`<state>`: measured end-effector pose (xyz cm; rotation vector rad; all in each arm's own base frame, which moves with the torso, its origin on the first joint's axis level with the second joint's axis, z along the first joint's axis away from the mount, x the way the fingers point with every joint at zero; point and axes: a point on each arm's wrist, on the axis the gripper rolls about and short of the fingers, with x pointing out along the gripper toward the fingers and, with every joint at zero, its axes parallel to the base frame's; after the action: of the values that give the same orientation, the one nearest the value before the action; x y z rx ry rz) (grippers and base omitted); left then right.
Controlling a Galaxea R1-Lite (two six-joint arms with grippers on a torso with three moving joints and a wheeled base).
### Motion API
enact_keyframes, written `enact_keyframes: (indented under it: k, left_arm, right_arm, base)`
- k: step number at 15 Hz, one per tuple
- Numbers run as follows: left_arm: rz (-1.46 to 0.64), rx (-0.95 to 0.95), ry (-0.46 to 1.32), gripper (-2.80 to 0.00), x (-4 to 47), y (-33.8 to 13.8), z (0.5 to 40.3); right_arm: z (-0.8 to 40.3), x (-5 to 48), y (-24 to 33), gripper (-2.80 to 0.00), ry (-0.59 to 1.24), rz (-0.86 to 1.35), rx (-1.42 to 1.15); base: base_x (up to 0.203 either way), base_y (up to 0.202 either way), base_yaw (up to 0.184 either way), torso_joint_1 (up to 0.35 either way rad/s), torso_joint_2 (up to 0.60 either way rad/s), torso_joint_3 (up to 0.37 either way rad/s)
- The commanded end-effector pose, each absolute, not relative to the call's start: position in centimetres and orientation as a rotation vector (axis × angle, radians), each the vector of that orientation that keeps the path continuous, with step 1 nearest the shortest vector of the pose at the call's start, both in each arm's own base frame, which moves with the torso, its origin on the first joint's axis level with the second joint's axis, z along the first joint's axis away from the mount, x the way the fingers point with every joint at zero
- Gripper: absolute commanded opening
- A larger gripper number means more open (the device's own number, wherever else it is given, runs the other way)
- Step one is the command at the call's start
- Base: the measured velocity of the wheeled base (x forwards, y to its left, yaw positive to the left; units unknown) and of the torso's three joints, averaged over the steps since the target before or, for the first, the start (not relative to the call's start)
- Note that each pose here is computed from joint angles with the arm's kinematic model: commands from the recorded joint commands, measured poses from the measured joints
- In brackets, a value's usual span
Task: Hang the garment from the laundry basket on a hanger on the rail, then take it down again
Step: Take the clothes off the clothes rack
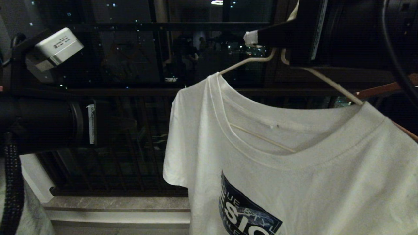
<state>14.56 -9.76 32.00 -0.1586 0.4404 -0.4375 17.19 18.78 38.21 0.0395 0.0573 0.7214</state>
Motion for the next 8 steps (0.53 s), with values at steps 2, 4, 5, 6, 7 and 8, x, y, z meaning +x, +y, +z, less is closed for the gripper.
enact_keyframes:
  k: [2,4,5,6,7,8]
  left_arm:
    - [-0.432,-0.149,0.470,-2.80,15.3,-10.2,31.4]
    - [-0.430,-0.144,0.483,-2.80,15.5,-10.4,31.1]
    - [-0.430,-0.142,0.488,-2.80,15.5,-10.5,31.0]
    - [-0.429,-0.140,0.493,-2.80,15.6,-10.5,30.9]
    - [-0.430,-0.139,0.495,-2.80,15.6,-10.5,30.8]
    - [-0.430,-0.139,0.498,-2.80,15.7,-10.6,30.8]
  right_arm:
    - [36.6,16.6,17.8,-2.80,0.114,0.710,0.049]
    - [36.2,16.7,17.8,-2.80,0.117,0.704,0.063]
    - [35.8,16.8,17.6,-2.80,0.114,0.696,0.066]
    - [35.3,16.9,17.3,-2.80,0.113,0.689,0.067]
    - [34.6,17.3,17.1,-2.80,0.116,0.684,0.069]
    - [33.6,18.0,16.7,-2.80,0.124,0.683,0.069]
  base:
    - [0.000,0.000,0.000,0.000,0.00,0.000]
    - [0.000,0.000,0.000,0.000,0.00,0.000]
    - [0.000,0.000,0.000,0.000,0.00,0.000]
    - [0.000,0.000,0.000,0.000,0.00,0.000]
    - [0.000,0.000,0.000,0.000,0.00,0.000]
    - [0.000,0.000,0.000,0.000,0.00,0.000]
